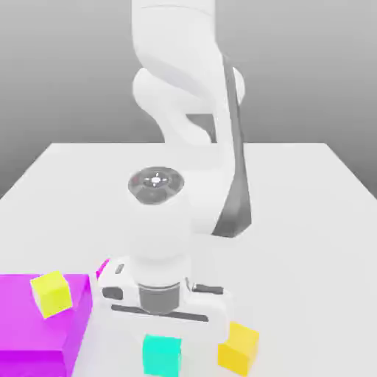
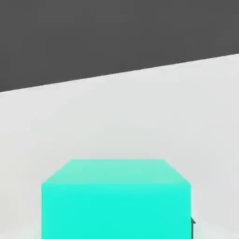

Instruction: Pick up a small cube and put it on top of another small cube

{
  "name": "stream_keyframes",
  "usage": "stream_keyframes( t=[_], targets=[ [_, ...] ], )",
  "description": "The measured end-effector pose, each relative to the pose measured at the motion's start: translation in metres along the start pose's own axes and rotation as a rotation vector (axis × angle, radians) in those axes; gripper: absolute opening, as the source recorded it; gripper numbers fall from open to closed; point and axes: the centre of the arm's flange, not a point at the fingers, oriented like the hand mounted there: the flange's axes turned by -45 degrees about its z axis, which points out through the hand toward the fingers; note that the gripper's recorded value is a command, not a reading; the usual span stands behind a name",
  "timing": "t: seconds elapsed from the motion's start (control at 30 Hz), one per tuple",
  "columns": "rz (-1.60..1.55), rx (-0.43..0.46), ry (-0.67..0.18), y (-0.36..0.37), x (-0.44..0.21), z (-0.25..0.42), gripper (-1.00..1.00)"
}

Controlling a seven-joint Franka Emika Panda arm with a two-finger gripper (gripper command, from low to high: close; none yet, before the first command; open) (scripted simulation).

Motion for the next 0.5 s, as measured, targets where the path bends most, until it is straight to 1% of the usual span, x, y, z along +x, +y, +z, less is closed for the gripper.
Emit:
stream_keyframes(
  t=[0.03, 0.07, 0.17, 0.3, 0.33, 0.5],
  targets=[
    [-0.007, 0.001, 0.0, -0.003, -0.001, -0.012, -1.0],
    [-0.058, 0.004, -0.001, -0.022, -0.004, -0.025, -1.0],
    [-0.262, 0.005, -0.001, -0.095, -0.022, -0.058, -1.0],
    [-0.324, 0.0, 0.0, -0.116, -0.03, -0.026, -1.0],
    [-0.326, 0.0, 0.0, -0.116, -0.03, -0.014, 1.0],
    [-0.326, 0.0, 0.0, -0.116, -0.03, -0.014, 1.0]
  ],
)
